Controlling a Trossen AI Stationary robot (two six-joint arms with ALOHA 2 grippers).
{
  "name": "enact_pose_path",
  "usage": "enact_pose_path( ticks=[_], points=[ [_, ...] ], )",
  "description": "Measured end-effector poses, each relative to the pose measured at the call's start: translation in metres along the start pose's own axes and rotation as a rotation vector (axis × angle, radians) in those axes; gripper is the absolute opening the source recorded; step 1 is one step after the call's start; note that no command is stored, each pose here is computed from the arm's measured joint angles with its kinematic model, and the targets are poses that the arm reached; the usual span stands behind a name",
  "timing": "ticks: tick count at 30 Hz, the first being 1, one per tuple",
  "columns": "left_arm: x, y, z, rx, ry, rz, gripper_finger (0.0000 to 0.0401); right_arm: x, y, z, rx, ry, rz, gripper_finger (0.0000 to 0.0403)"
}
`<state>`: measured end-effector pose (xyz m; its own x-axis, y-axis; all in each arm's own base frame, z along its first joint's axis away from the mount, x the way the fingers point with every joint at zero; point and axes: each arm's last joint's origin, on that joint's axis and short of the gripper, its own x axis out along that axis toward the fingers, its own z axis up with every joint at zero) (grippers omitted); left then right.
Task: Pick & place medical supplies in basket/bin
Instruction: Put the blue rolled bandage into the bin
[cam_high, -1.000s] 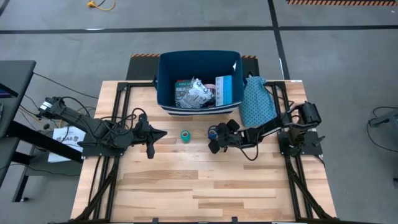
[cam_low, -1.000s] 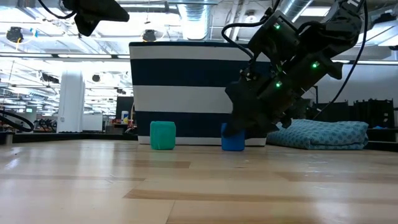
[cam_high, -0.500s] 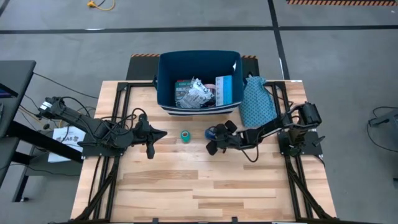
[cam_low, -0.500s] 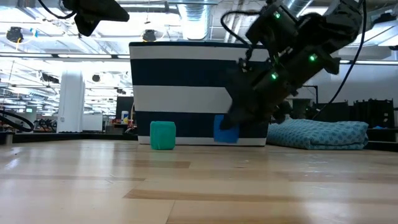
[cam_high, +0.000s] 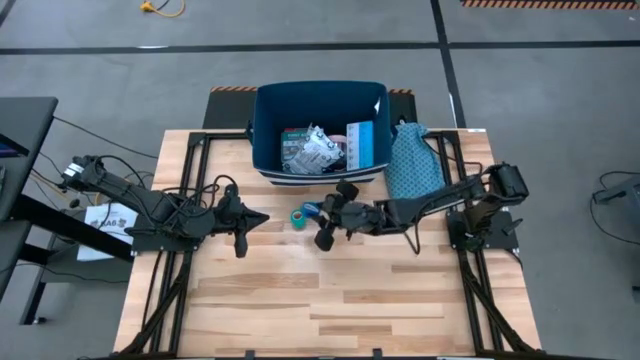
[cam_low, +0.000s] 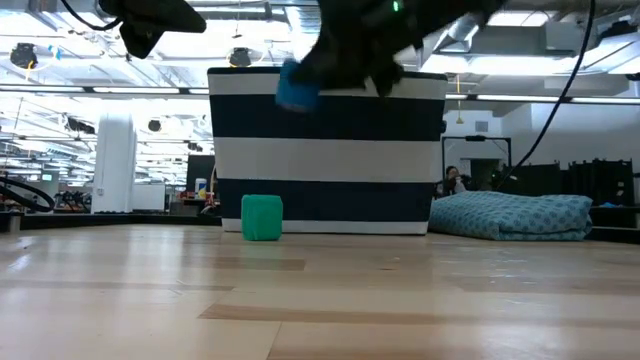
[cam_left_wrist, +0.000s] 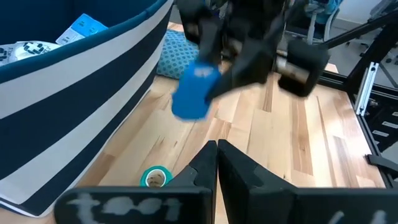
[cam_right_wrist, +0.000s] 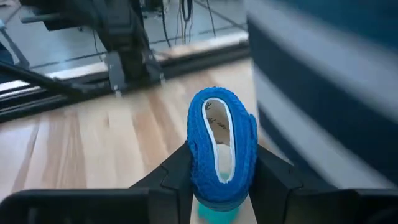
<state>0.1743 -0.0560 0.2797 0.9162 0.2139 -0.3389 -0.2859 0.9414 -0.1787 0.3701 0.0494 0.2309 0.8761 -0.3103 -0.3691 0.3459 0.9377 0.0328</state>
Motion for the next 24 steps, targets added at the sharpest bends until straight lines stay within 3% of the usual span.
enact_pose_path(
  ticks=[6, 13, 24],
  points=[
    [0.000, 0.000, 0.000, 0.003, 0.000, -0.002, 0.0000, -0.022, -0.002, 0.051, -0.101, -0.105, 0.006, 0.0111],
    [0.000, -0.001, 0.002, 0.023, -0.014, -0.008, 0.0000, -0.029, -0.013, 0.062, -0.155, -0.092, -0.022, 0.0111],
    [0.004, 0.005, 0.010, 0.038, -0.082, 0.047, 0.0000, -0.065, -0.093, 0.114, -0.154, -0.235, -0.217, 0.0112]
  ],
)
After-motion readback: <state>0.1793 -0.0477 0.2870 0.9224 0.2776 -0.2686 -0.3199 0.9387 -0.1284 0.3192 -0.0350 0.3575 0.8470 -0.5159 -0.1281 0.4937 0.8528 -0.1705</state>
